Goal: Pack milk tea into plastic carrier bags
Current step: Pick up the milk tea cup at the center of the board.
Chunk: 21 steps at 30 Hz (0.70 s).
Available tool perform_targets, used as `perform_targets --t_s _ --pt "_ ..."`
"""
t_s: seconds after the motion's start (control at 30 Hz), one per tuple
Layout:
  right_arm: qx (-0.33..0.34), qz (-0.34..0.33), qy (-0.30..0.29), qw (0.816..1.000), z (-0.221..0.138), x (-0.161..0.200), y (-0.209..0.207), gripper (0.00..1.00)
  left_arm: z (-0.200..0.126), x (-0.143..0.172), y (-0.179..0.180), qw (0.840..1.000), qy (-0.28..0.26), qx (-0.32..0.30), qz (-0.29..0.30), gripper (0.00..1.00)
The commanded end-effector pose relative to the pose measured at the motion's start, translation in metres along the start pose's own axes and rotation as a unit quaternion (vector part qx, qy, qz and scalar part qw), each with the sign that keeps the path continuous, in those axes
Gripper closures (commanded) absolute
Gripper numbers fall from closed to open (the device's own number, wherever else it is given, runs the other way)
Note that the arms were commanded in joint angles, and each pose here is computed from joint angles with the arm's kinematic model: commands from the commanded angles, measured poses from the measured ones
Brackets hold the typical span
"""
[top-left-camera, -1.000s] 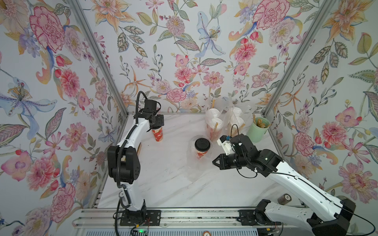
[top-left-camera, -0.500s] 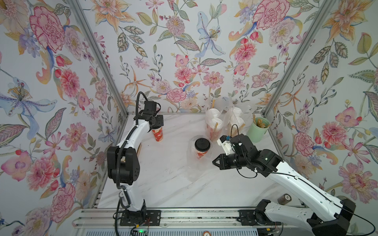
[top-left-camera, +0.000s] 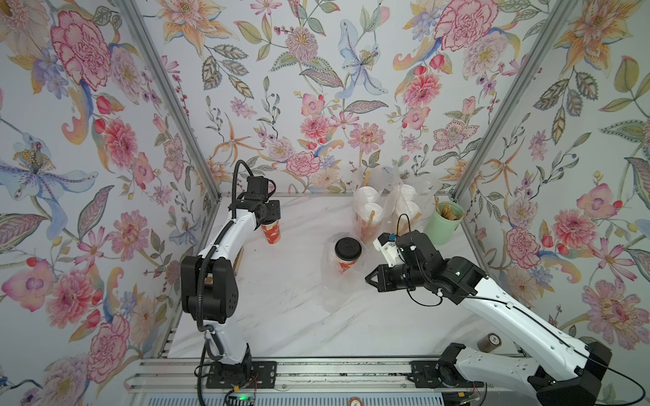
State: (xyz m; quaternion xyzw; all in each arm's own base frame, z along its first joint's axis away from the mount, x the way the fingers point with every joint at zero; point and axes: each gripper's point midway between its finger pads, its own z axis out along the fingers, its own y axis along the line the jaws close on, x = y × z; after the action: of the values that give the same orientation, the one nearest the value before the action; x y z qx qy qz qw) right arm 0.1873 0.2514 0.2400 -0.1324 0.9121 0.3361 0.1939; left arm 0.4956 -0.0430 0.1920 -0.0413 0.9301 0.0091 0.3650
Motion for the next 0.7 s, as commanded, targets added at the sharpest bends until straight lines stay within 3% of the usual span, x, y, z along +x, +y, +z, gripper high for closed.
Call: perform_targets --t_s 0.0,0.67 --pt "0.003 -0.003 -0.006 1.0 -0.006 -0.002 0.002 0.94 -0.025 0.003 -0.002 1.0 0.009 -0.006 0.001 0.35" --pt "0.005 -0.009 0.0 1.0 -0.001 -0.001 0.001 0.95 -0.18 -0.051 -0.089 0.993 -0.077 0.066 0.066 0.37"
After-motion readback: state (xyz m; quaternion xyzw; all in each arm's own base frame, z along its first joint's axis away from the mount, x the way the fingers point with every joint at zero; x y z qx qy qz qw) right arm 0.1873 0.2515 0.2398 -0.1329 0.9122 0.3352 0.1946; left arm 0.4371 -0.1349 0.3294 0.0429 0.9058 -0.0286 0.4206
